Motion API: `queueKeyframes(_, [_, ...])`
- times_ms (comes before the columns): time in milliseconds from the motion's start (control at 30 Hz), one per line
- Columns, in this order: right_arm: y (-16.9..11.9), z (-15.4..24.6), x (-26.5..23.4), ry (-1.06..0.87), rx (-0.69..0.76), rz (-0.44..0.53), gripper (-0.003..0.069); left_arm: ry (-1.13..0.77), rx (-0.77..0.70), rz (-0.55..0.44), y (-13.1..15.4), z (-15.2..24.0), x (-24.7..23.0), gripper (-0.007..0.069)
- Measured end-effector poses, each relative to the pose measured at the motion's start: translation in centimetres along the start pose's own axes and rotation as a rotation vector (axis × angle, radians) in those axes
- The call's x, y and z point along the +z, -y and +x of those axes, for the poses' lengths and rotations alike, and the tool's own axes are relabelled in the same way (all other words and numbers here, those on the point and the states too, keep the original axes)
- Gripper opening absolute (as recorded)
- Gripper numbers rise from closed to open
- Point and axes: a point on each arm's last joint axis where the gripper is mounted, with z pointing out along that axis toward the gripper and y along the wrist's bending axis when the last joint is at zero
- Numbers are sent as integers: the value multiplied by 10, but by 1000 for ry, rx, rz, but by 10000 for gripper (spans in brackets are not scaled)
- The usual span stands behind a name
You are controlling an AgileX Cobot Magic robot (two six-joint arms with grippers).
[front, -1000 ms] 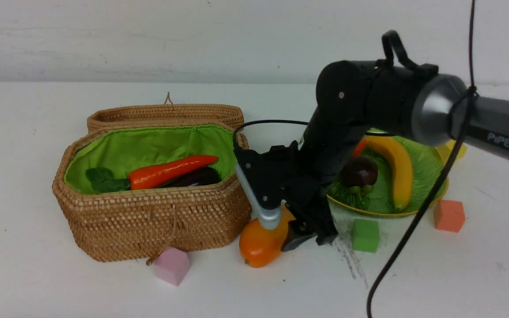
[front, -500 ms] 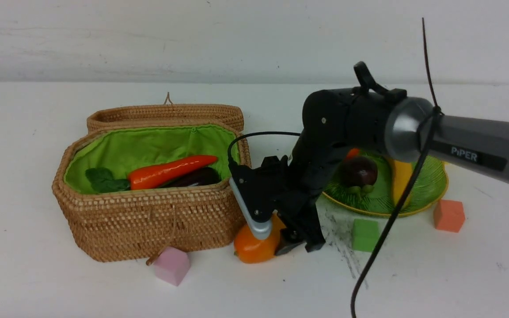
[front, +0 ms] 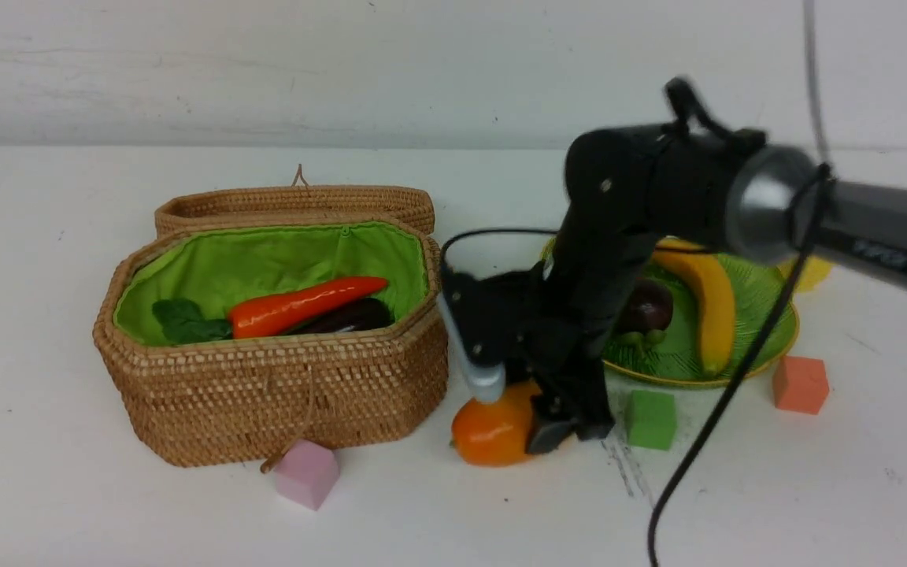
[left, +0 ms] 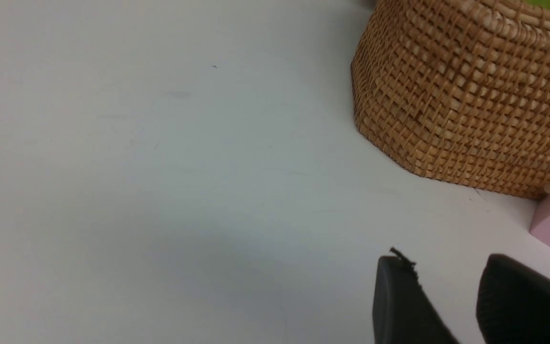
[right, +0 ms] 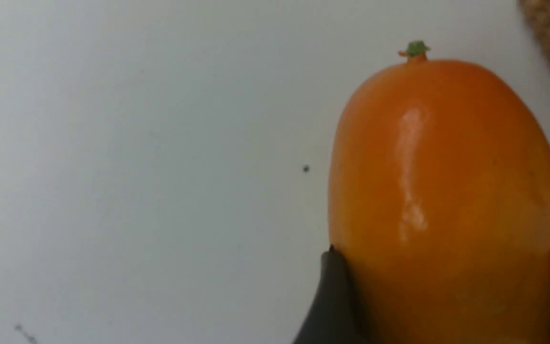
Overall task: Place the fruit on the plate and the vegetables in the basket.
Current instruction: Use the right arm to grab a mango and put it into the right plate
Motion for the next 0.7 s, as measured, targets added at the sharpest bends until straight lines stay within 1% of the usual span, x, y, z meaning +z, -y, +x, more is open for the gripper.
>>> queueKeyframes(133, [4,21,-41,20,138,81,551,0,0,0,0,0,0,239])
queueKeyframes(167, [6,28,-52,27,185,114,551,0,0,0,0,0,0,239])
queueKeyframes(200, [11,43,-66,39,283,177,551,0,0,0,0,0,0,239])
queueKeyframes(233, [12,45,-68,39,288,186,551,0,0,0,0,0,0,239])
queueKeyframes(267, [18,64,-79,56,447,256,550,0,0,0,0,0,0,239])
queueKeyframes(300, [23,75,-84,66,530,296,550,0,0,0,0,0,0,239])
queueKeyframes(333, [29,96,-91,96,727,360,550,0,0,0,0,0,0,239])
queueKeyframes(367, [30,99,-91,105,778,368,550,0,0,0,0,0,0,239])
queueKeyframes(400, [35,118,-95,141,978,418,550,0,0,0,0,0,0,239])
queueKeyframes(467, [43,144,-95,201,1247,478,550,0,0,0,0,0,0,239])
queueKeyframes(533, [49,160,-87,240,1411,512,550,0,0,0,0,0,0,239])
queueKeyframes(600, [54,170,-75,244,1488,521,550,0,0,0,0,0,0,239])
queueKeyframes(700, [58,180,-52,211,1527,494,550,0,0,0,0,0,0,239])
